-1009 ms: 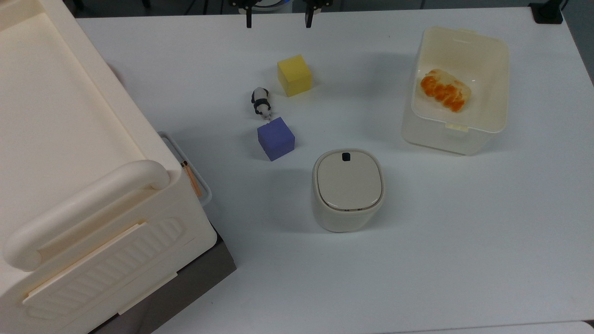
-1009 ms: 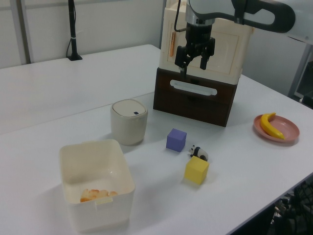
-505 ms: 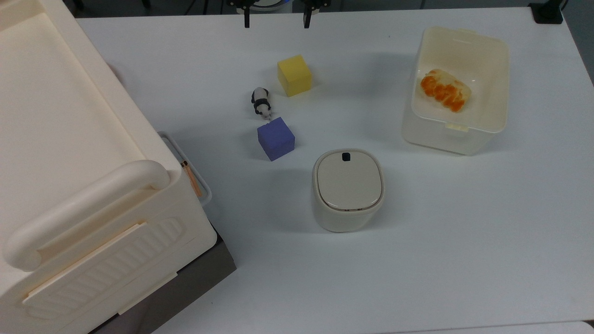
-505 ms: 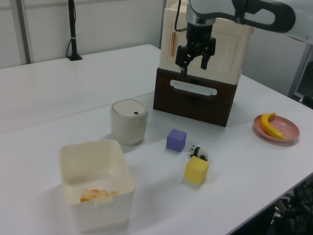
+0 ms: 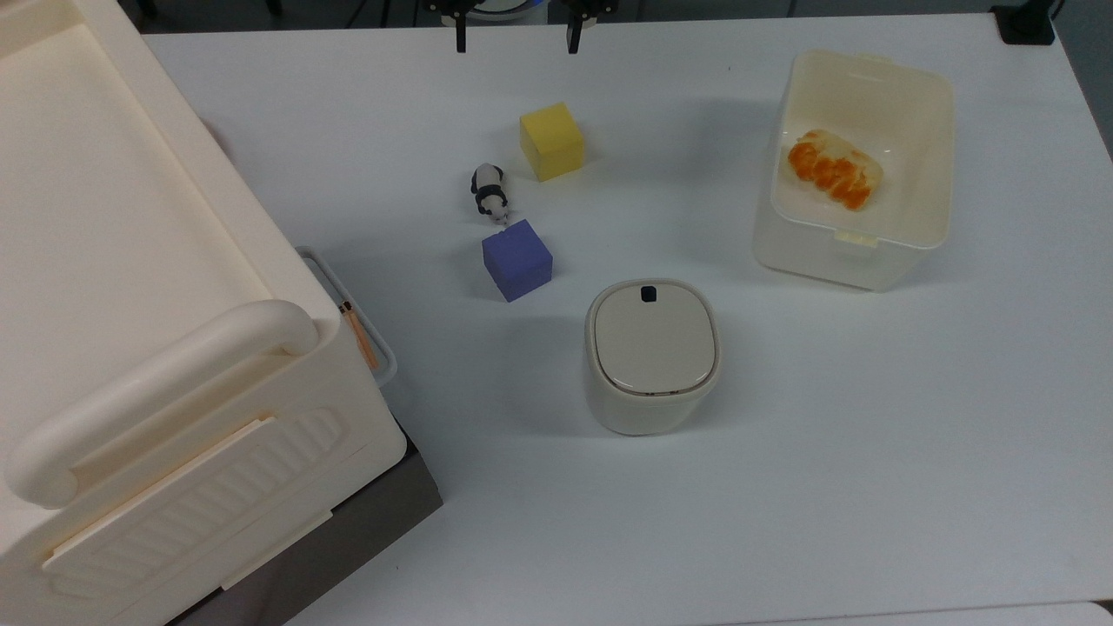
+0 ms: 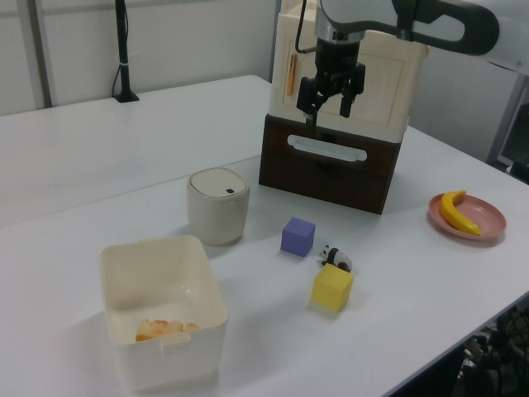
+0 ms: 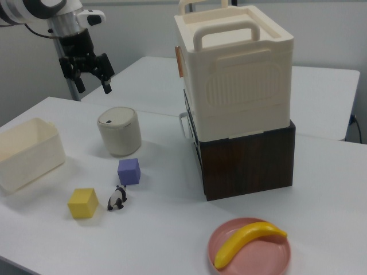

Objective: Slide open the drawer

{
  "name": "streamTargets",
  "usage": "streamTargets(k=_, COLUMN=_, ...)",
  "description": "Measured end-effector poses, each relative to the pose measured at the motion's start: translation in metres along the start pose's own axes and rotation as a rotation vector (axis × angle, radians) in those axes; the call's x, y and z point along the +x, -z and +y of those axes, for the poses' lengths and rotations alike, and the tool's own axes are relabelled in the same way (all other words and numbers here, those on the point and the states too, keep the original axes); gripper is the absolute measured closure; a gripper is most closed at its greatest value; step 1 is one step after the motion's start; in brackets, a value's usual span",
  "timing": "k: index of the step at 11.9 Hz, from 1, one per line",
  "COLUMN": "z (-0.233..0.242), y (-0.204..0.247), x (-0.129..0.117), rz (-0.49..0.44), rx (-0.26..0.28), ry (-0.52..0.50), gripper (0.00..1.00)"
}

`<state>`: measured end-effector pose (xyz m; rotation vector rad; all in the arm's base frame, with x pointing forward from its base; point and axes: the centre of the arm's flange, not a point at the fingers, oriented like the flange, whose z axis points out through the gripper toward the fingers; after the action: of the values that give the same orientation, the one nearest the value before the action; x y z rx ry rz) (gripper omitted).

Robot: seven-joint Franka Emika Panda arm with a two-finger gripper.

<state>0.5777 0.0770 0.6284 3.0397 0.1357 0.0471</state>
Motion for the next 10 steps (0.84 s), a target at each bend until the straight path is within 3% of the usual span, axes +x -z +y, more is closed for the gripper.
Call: streamTargets(k=10, z=-0.0023, y=-0.0014, x=0.0003, rz=-0.003, rx=0.000, ry=0.004, gripper=0.00)
